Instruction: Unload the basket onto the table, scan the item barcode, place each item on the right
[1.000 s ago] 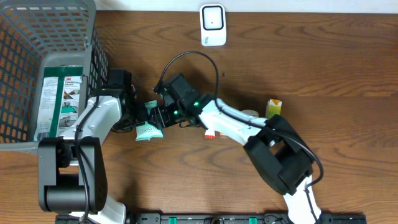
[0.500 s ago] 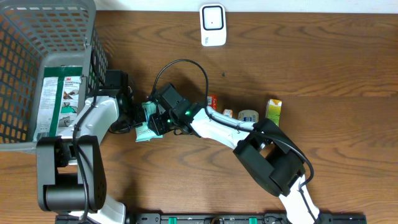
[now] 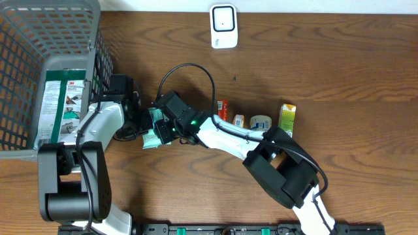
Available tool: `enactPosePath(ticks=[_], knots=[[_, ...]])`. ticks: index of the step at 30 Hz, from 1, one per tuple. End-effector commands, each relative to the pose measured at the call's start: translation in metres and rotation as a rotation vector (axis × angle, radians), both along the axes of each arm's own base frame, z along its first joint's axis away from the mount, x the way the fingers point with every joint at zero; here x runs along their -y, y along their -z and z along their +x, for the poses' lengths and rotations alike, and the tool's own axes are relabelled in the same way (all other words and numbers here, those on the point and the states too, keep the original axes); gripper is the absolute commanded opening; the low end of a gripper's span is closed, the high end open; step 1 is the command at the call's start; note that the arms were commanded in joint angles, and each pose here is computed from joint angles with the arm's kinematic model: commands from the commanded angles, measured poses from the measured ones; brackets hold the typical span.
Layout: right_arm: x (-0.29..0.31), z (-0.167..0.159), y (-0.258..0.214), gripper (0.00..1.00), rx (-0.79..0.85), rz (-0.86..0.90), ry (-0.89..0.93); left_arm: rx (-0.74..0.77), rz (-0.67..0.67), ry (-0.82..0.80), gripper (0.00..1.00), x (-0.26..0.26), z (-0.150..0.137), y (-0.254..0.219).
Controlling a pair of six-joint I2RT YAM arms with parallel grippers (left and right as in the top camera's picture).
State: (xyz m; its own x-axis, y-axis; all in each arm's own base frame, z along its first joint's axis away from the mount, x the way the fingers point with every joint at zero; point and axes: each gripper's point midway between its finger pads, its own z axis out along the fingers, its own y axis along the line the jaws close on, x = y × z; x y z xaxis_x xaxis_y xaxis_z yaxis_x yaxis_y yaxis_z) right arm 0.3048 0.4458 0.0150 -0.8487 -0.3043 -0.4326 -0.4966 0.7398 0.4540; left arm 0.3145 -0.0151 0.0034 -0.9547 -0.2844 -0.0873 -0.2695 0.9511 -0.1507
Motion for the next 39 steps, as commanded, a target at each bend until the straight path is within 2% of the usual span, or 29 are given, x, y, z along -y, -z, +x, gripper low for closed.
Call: enactPosePath(ticks=[1,2,3,7,10,11,15,19,24,27,31,32,33,35,36,39], knots=[[0.004,-0.004,0.019,0.16,-0.006,-0.043,0.002,-0.046,-0.042,0.017,0.13,0.006,-0.011,0.013],[0.004,-0.004,0.019,0.03,-0.007,-0.045,0.001,-0.046,-0.042,0.017,0.13,0.006,-0.011,0.013],[0.004,-0.004,0.02,0.01,-0.003,-0.048,0.0,-0.043,-0.042,0.017,0.12,0.006,-0.01,0.013],[0.008,0.005,0.01,0.01,0.039,-0.052,-0.027,0.013,-0.063,0.021,0.09,0.01,0.0,-0.001],[0.025,0.02,-0.002,0.01,0.091,-0.112,-0.001,0.118,-0.126,0.035,0.1,0.021,0.018,-0.034],[0.036,0.027,-0.016,0.01,0.138,-0.148,-0.003,0.209,-0.174,0.048,0.17,0.029,0.029,-0.064],[0.064,0.043,-0.054,0.01,0.261,-0.239,0.015,0.389,-0.247,0.056,0.32,0.041,0.038,-0.13],[0.101,0.059,-0.089,0.01,0.418,-0.398,0.066,0.548,-0.255,0.062,0.36,0.042,0.028,-0.186],[0.151,0.072,-0.112,0.01,0.584,-0.688,0.129,0.674,-0.248,0.079,0.37,0.043,0.001,-0.234],[0.169,0.077,-0.112,0.01,0.654,-0.842,0.181,0.705,-0.231,0.075,0.37,0.04,-0.014,-0.246],[0.157,0.073,-0.091,0.01,0.675,-0.897,0.115,0.682,-0.163,0.037,0.37,0.028,-0.026,-0.242],[0.153,0.072,-0.081,0.06,0.65,-0.877,0.108,0.647,-0.13,0.017,0.37,0.022,-0.029,-0.235],[0.145,0.066,-0.066,0.26,0.554,-0.783,0.05,0.593,-0.125,0.014,0.37,0.022,-0.033,-0.223],[0.132,0.059,-0.055,0.43,0.417,-0.616,-0.019,0.528,-0.124,0.018,0.37,0.022,-0.036,-0.208],[0.129,0.058,-0.053,0.49,0.359,-0.545,-0.035,0.499,-0.125,0.017,0.37,0.022,-0.036,-0.201],[0.136,0.065,-0.055,0.52,0.211,-0.366,-0.026,0.423,-0.138,0.029,0.37,0.028,-0.032,-0.18]])
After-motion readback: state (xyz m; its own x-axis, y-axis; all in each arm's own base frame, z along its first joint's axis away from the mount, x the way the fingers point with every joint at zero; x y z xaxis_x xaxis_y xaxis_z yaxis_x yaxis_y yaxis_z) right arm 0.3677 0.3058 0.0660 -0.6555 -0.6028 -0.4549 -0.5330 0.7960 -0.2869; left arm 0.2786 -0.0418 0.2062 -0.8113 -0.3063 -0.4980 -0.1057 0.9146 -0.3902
